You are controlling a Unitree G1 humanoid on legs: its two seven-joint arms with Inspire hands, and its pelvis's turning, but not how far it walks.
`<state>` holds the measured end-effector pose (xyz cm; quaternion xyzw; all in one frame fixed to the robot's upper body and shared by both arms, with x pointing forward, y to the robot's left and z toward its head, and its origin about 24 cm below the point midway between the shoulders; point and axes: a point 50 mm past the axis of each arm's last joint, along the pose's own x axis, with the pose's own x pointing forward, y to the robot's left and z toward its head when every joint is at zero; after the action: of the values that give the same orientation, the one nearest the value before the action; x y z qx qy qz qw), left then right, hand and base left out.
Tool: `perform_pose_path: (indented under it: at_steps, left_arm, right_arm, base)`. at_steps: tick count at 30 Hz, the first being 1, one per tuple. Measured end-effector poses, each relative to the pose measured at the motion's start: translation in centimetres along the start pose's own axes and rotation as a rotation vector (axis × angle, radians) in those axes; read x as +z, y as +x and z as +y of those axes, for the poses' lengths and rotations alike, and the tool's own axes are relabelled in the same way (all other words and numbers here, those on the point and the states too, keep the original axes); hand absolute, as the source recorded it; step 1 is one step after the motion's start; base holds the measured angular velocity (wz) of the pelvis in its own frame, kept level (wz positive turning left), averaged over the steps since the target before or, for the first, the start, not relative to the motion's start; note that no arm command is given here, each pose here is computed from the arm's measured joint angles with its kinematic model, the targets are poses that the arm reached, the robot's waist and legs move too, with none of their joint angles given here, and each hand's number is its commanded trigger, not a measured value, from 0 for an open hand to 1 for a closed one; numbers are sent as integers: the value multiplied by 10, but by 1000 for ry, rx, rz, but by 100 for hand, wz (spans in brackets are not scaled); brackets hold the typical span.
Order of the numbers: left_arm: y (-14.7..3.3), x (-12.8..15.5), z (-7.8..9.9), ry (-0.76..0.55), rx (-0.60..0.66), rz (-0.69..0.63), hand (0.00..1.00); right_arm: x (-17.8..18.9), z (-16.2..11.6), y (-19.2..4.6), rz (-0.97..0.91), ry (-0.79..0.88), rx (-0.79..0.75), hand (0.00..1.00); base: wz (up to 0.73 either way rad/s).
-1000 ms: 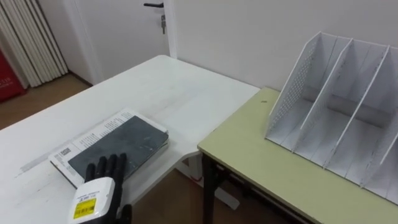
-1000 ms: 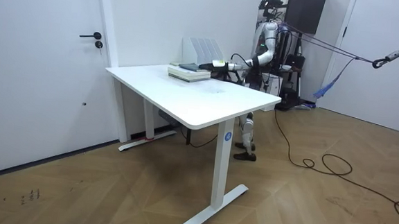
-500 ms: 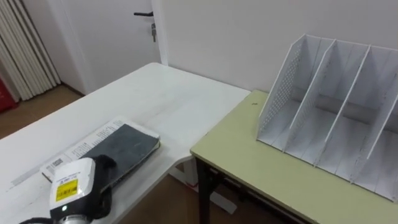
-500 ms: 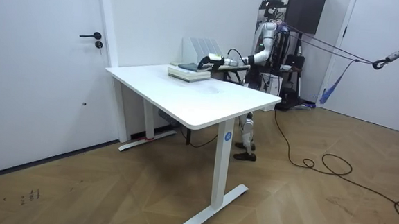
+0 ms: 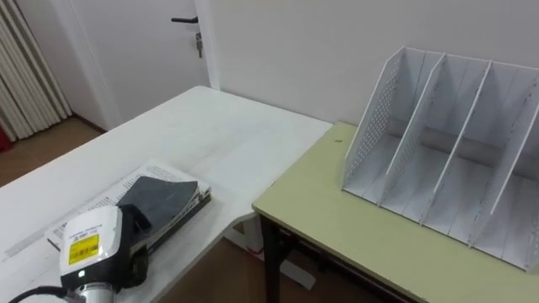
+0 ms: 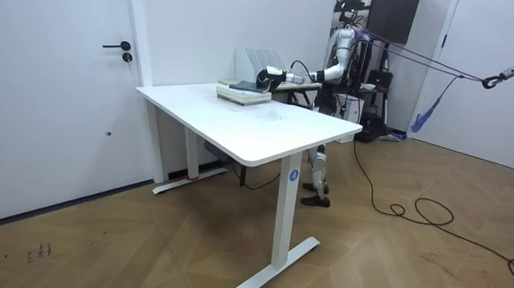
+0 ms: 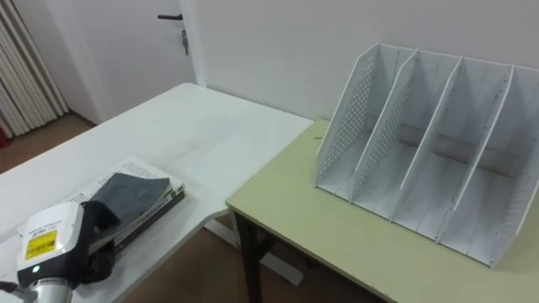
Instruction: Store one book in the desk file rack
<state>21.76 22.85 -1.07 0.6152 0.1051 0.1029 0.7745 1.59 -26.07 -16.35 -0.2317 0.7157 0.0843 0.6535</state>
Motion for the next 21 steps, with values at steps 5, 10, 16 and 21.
perform_pose_path:
  at_steps: [5,10,16,21]
  left_arm:
    - [-4,2,7,-79,5,0,100]
    - [-2,5,20,-246,-11,3,100]
    - [2,16,48,-648,2,-51,100]
    - [1,27,55,-948,-73,-142,100]
  right_arm:
    - [9,-3,-2,-50,3,-16,0]
    - [34,-13,-6,-176,15,-52,0]
    - [66,-25,-18,-365,96,-63,0]
    - [111,-33,-43,-641,135,-28,0]
  base:
    - [1]
    - [9]
    - [5]
    - [3]
